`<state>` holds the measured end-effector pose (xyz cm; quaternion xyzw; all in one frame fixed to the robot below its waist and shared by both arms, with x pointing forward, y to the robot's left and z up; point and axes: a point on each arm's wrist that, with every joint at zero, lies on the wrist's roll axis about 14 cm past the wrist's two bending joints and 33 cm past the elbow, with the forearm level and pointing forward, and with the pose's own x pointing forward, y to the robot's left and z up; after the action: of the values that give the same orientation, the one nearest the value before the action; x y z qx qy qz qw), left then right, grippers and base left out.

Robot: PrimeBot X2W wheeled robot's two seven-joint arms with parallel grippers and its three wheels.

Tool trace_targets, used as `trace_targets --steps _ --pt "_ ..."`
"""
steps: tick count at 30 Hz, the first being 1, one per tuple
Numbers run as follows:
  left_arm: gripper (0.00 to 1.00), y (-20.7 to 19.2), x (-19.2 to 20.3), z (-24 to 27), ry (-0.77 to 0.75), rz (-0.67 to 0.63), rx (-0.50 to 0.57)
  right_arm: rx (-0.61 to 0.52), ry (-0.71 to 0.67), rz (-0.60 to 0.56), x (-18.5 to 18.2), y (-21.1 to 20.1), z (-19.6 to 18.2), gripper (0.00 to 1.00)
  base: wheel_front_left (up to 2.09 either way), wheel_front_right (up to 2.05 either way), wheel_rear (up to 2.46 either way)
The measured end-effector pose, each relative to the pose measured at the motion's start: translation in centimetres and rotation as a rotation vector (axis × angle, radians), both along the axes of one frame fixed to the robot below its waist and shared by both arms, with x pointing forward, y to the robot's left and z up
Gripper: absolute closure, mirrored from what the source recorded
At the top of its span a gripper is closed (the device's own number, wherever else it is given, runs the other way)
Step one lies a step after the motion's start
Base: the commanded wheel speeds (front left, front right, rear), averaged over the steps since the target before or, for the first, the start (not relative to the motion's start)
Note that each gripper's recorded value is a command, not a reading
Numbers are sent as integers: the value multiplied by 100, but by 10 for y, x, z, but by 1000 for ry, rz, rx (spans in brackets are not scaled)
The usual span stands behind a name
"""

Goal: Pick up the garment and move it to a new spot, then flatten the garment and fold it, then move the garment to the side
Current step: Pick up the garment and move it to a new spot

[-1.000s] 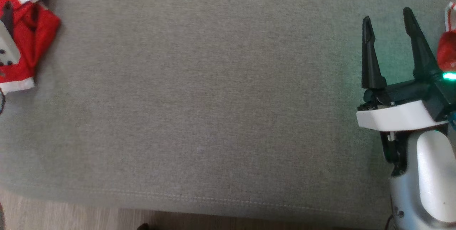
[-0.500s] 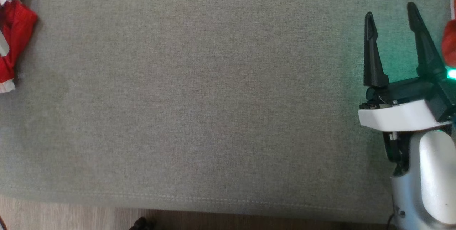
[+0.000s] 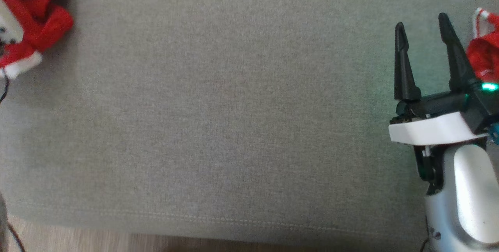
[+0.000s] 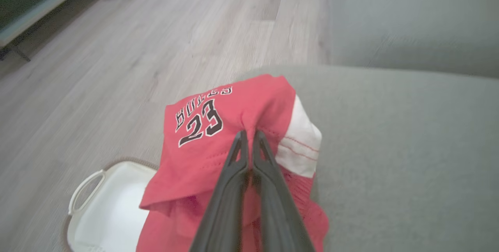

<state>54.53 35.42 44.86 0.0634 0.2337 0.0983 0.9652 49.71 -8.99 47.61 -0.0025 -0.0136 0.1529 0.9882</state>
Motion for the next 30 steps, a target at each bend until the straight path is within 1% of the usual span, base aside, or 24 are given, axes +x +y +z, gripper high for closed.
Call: trace_targets --steps 5,8,10,12,16,21,23,26,30 --pt "100 -37 18 65 -214 -77 -66 31 -41 -5 -10 -2 22 0 0 0 0" --pt "100 -48 18 106 -315 -114 -69 48 -66 -6 -19 -3 35 0 0 0 0" --pt "100 -58 15 130 -368 -141 -72 59 -73 -7 -27 -4 40 0 0 0 0" --pt "100 -78 11 143 -395 -186 -96 63 -76 -10 -34 -6 44 0 0 0 0" --pt "100 -139 -5 137 -384 -286 -201 81 -119 -21 -44 -11 62 0 0 0 0" --pt "100 -204 -30 116 -328 -386 -273 95 -155 -46 -54 -21 78 0 0 0 0" --pt "100 -228 -38 108 -312 -420 -291 96 -165 -62 -58 -28 81 0 0 0 0" --pt "100 -266 -50 97 -293 -457 -355 97 -170 -89 -63 -38 84 0 0 0 0" --pt "100 -323 -70 80 -240 -543 -415 96 -174 -131 -69 -55 85 0 0 0 0"
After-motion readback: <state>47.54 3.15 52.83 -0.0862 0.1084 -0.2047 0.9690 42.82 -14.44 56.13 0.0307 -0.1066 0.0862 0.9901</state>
